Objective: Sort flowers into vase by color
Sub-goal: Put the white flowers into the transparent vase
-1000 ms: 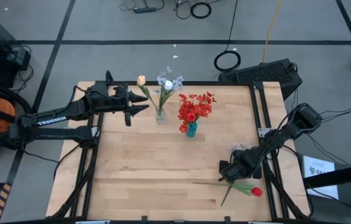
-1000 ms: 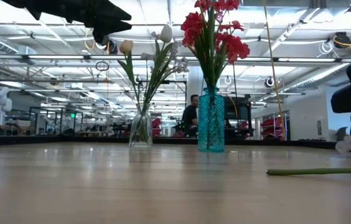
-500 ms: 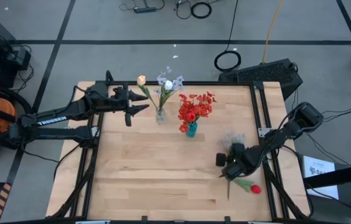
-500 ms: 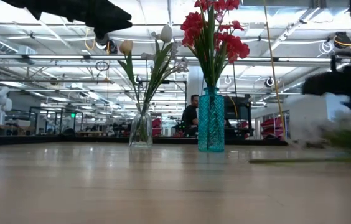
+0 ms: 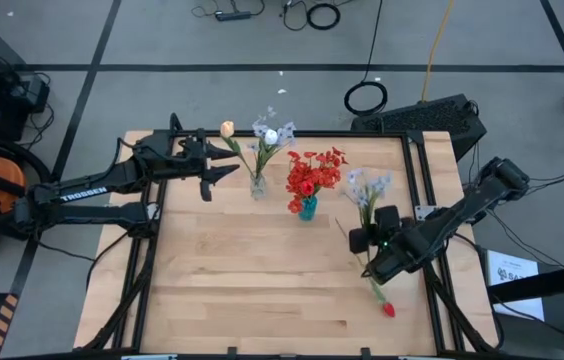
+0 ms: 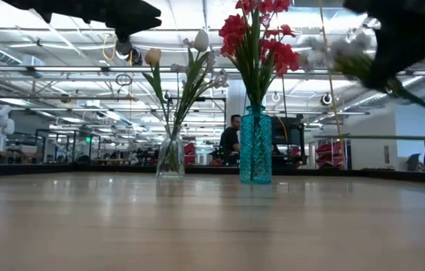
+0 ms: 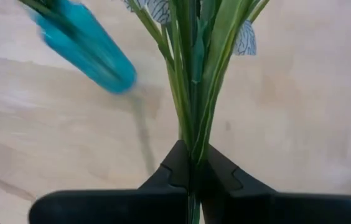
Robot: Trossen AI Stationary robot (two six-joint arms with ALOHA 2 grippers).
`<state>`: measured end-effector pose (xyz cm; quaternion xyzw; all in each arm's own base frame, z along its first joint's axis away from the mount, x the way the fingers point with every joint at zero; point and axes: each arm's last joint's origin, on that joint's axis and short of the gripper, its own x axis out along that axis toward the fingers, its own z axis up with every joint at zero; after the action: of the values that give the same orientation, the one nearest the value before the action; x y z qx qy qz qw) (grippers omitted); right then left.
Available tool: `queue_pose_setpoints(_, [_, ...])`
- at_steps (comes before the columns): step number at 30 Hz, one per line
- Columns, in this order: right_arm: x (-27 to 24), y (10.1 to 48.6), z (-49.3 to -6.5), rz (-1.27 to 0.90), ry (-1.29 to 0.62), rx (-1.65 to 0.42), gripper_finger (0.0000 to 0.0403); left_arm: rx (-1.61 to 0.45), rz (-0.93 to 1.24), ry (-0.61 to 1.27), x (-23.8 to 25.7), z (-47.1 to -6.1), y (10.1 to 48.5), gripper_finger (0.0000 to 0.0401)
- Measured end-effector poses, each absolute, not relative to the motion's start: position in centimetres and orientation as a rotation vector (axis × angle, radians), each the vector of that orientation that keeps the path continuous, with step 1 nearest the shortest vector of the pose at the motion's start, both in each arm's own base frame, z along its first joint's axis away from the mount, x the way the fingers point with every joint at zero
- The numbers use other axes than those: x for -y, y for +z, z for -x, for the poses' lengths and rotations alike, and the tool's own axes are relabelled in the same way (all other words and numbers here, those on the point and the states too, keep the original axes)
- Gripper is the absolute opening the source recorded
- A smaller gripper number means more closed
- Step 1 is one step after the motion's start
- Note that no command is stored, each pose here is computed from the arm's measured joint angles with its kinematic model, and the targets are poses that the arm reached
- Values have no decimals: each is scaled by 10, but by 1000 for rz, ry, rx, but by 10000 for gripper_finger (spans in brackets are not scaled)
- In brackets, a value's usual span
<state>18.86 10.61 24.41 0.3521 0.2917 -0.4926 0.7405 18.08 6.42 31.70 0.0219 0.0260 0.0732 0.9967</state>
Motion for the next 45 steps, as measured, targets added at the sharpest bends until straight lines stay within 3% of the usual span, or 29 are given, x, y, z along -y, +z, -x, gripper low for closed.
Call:
queue_pose_setpoints(11, [-100,329,-187,-451,-989,-565,2,20,-57,101,-56,-184,324,164])
queue_pose_setpoints(20, [-100,385,-192,-186,-839,-435,2,54,59,80,-45,-187,327,164])
queue_pose_setpoints(28, [-99,456,-206,-120,-666,-289,2,83,56,55,-36,-189,330,164])
queue_pose_setpoints(33, [-98,498,-223,-108,-443,-147,2,145,46,38,-34,-188,336,164])
queue_pose_setpoints(38, [-89,512,-249,-70,-315,-27,2,180,41,24,-31,-188,339,164])
queue_pose_setpoints(45, [-64,499,-307,-97,-133,31,2,178,71,15,-30,-188,339,164])
